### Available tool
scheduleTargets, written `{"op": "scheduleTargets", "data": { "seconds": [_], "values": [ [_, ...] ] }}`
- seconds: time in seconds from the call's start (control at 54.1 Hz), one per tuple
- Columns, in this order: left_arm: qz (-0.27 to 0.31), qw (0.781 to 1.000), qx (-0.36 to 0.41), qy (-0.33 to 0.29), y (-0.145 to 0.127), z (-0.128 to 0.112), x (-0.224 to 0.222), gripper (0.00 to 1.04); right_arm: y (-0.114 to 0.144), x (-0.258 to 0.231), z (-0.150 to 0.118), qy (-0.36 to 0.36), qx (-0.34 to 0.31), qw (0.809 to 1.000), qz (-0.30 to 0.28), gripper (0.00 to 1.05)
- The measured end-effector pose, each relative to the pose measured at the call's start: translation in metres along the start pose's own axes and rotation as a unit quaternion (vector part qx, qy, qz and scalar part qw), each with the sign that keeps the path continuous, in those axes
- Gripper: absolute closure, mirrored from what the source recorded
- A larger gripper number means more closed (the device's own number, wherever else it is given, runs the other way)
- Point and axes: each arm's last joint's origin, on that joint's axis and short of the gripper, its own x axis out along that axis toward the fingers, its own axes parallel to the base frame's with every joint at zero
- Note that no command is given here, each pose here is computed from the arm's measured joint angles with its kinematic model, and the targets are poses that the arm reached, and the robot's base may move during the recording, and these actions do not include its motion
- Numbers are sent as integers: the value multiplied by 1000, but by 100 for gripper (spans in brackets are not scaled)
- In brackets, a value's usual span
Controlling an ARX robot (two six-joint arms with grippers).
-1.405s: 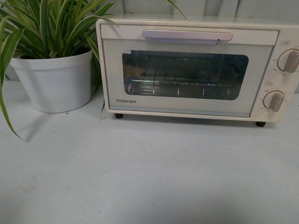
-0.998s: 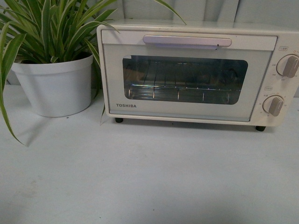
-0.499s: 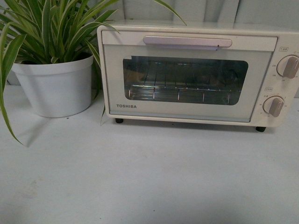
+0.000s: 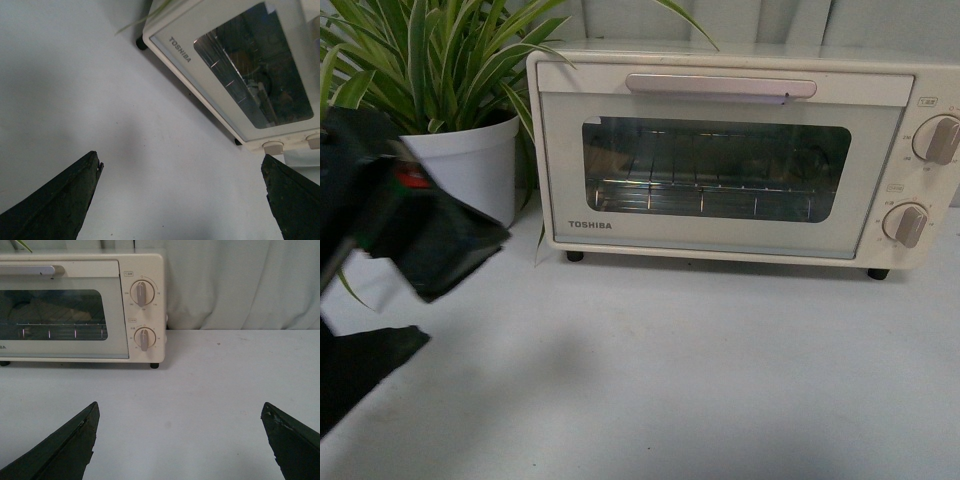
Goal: Open oven
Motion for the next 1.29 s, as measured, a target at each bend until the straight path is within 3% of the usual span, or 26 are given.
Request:
{"op": "scheduleTargets", "data": {
  "seconds": [0.148,0.37,0.924,0.998,1.146,1.294],
  "values": [
    [17,999,-23,30,-6,-15,39,6,0,0,0,0,0,1000,0,9],
    [31,997,-50,48,-10,-28,63,6,0,0,0,0,0,1000,0,9],
    [41,993,-103,47,-14,-34,94,7,0,0,1,-3,9,1000,11,9],
    [42,992,-107,45,-13,-33,95,7,3,4,6,-12,44,996,80,9],
    [42,992,-112,44,-13,-32,96,7,8,21,24,-1,61,994,86,9],
    [44,992,-113,44,-13,-31,96,7,19,63,62,35,79,991,98,9]
  ]
}}
